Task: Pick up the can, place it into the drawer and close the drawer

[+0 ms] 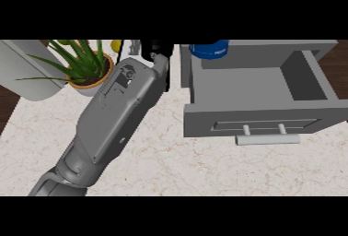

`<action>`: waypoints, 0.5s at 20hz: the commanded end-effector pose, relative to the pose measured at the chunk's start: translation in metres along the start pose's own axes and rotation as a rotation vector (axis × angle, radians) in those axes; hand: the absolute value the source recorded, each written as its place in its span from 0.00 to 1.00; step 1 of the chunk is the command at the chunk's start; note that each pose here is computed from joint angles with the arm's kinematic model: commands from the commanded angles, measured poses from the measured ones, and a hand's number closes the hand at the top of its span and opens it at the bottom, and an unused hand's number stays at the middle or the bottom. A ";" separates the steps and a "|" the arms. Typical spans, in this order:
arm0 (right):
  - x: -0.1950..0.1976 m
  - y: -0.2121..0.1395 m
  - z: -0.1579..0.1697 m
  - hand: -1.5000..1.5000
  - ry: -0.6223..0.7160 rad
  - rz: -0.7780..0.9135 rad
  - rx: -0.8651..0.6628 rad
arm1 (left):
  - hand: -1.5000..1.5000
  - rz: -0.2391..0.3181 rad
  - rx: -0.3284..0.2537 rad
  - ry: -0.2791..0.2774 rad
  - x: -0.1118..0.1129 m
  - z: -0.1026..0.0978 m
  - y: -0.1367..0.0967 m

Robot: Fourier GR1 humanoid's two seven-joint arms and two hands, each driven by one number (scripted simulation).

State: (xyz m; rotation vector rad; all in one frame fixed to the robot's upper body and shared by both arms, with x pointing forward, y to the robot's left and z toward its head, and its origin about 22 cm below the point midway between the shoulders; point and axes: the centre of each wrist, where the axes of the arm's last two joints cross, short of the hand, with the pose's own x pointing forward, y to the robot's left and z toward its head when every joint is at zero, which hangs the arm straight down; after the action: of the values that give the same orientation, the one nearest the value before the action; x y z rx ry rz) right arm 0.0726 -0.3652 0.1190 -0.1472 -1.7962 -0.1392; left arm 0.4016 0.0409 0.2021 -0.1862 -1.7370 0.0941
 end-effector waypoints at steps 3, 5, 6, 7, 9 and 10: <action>0.005 -0.002 0.005 0.00 -0.002 0.007 0.021 | 1.00 -0.013 0.007 0.011 0.002 -0.009 -0.028; 0.002 -0.002 -0.004 0.00 -0.004 0.002 0.021 | 1.00 0.002 -0.024 0.021 0.023 -0.013 -0.039; 0.016 -0.003 -0.002 0.00 -0.007 0.024 0.006 | 1.00 -0.007 -0.014 0.025 0.004 -0.007 -0.037; 0.004 -0.005 -0.014 0.00 0.002 0.011 0.008 | 1.00 -0.023 0.002 0.028 0.006 -0.011 -0.039; 0.000 0.006 -0.015 0.00 -0.010 -0.004 0.015 | 1.00 -0.026 -0.023 0.021 0.007 -0.014 -0.041; 0.001 0.006 -0.002 0.00 0.009 0.007 0.043 | 1.00 -0.046 0.002 0.025 0.011 -0.010 -0.056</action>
State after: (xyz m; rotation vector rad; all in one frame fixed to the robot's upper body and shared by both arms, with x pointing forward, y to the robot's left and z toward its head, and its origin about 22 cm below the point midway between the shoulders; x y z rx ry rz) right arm 0.0778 -0.3643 0.1230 -0.1378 -1.7957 -0.1178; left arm 0.4080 0.0030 0.2191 -0.1759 -1.7173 0.0686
